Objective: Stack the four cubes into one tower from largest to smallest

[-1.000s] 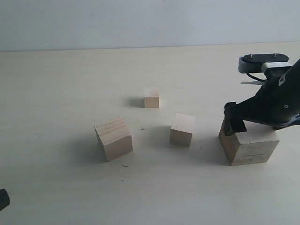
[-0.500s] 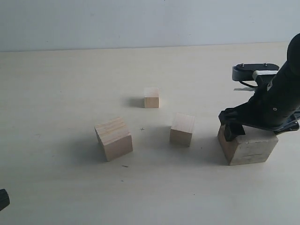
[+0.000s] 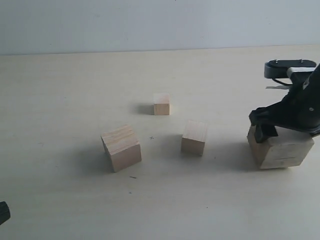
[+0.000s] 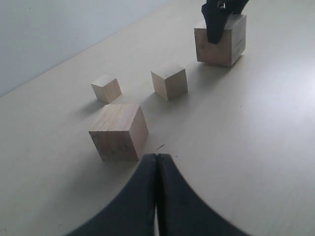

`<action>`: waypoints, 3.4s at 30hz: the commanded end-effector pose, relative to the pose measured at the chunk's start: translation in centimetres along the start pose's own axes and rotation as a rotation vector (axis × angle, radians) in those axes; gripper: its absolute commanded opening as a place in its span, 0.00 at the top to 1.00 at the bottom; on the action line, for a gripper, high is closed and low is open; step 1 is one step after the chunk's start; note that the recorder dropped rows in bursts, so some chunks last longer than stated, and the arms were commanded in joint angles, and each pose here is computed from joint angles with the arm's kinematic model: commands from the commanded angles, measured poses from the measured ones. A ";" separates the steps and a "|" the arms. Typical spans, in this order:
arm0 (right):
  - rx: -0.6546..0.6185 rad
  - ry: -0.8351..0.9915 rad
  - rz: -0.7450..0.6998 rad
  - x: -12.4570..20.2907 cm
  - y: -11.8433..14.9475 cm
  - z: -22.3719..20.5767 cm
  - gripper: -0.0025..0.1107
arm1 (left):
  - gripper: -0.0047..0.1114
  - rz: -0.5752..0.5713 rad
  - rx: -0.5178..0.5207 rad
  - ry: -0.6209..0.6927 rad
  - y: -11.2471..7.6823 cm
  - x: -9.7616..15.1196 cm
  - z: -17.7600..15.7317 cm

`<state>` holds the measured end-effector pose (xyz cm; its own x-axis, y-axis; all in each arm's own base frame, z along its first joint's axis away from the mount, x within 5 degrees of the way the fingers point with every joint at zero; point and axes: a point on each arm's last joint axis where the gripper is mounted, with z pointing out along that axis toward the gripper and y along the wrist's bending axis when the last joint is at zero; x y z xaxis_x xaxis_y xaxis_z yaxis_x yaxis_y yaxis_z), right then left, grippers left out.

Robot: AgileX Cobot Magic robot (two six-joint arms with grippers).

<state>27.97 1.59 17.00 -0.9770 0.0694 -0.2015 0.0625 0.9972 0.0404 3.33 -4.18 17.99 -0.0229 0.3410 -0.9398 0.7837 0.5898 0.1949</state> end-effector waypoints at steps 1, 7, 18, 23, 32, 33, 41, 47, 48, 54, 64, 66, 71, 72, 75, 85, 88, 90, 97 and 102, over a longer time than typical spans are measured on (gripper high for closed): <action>0.056 -0.038 0.041 -0.1 -2.8 -2.1 0.94 | 0.96 -0.007 -0.004 -0.013 0.0 -0.1 -0.1; 0.087 -0.072 0.186 2.6 -6.5 -1.4 0.94 | 0.96 -0.007 -0.004 -0.013 0.0 -0.1 -0.1; -0.064 -0.140 0.052 1.7 -2.9 -1.4 0.94 | 0.96 -0.007 -0.004 -0.013 0.0 -0.1 -0.1; -0.098 -0.099 -0.044 2.2 -0.3 -1.4 0.94 | 0.96 -0.007 -0.004 -0.013 0.0 -0.1 -0.1; -0.117 -0.098 -0.059 2.5 1.9 -1.4 0.94 | 0.96 -0.007 -0.004 -0.013 0.0 -0.1 -0.1; -0.111 -0.096 -0.057 2.4 1.9 -1.3 0.94 | 0.96 -0.007 -0.004 -0.013 0.0 -0.1 -0.1; -0.013 -0.057 0.012 0.3 1.7 -2.0 0.94 | 0.96 -0.007 -0.004 -0.013 0.0 -0.1 -0.1; 0.000 -0.062 -0.018 -0.6 3.3 -1.8 0.94 | 0.96 -0.007 -0.004 -0.013 0.0 -0.1 -0.1; 0.002 -0.052 -0.012 -0.8 3.4 -1.5 0.94 | 0.96 -0.007 -0.004 -0.013 0.0 -0.1 -0.1; 0.009 -0.018 0.033 -1.0 3.4 0.2 0.94 | 0.96 -0.007 -0.004 -0.013 0.0 -0.1 -0.1; 0.023 -0.067 0.095 -1.4 3.3 0.3 0.94 | 0.96 -0.007 -0.004 -0.013 0.0 -0.1 -0.1; 0.023 -0.067 0.105 -1.4 3.3 0.3 0.94 | 0.96 -0.007 -0.004 -0.013 0.0 -0.1 -0.1; 0.036 -0.022 0.104 -1.2 3.3 1.4 0.94 | 0.96 -0.007 -0.004 -0.013 0.0 -0.1 -0.1; 0.038 -0.015 0.104 -1.2 3.2 1.5 0.94 | 0.96 -0.007 -0.004 -0.013 0.0 -0.1 -0.1; 0.039 -0.012 0.104 -1.2 3.3 1.8 0.94 | 0.96 -0.007 -0.004 -0.013 0.0 -0.1 -0.1; 0.000 -0.016 0.084 -1.1 3.6 1.3 0.50 | 0.96 -0.007 -0.004 -0.013 0.0 -0.1 -0.1; 0.000 -0.016 0.084 -1.1 3.6 1.3 0.34 | 0.96 -0.007 -0.004 -0.013 0.0 -0.1 -0.1; -0.001 -0.020 0.084 -1.2 3.6 1.2 0.27 | 0.96 -0.007 -0.004 -0.013 0.0 -0.1 -0.1; -0.030 -0.100 0.115 -1.4 3.7 -0.8 0.25 | 0.96 -0.007 -0.004 -0.013 0.0 -0.1 -0.1; -0.034 -0.116 0.125 -0.9 3.5 -2.8 0.25 | 0.96 -0.007 -0.004 -0.013 0.0 -0.1 -0.1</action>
<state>28.84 4.94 19.28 -0.9353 0.1909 -0.2979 0.1681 0.9806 0.1006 3.33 -4.18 17.99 -0.0229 0.3410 -0.9398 0.7837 0.5898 0.1949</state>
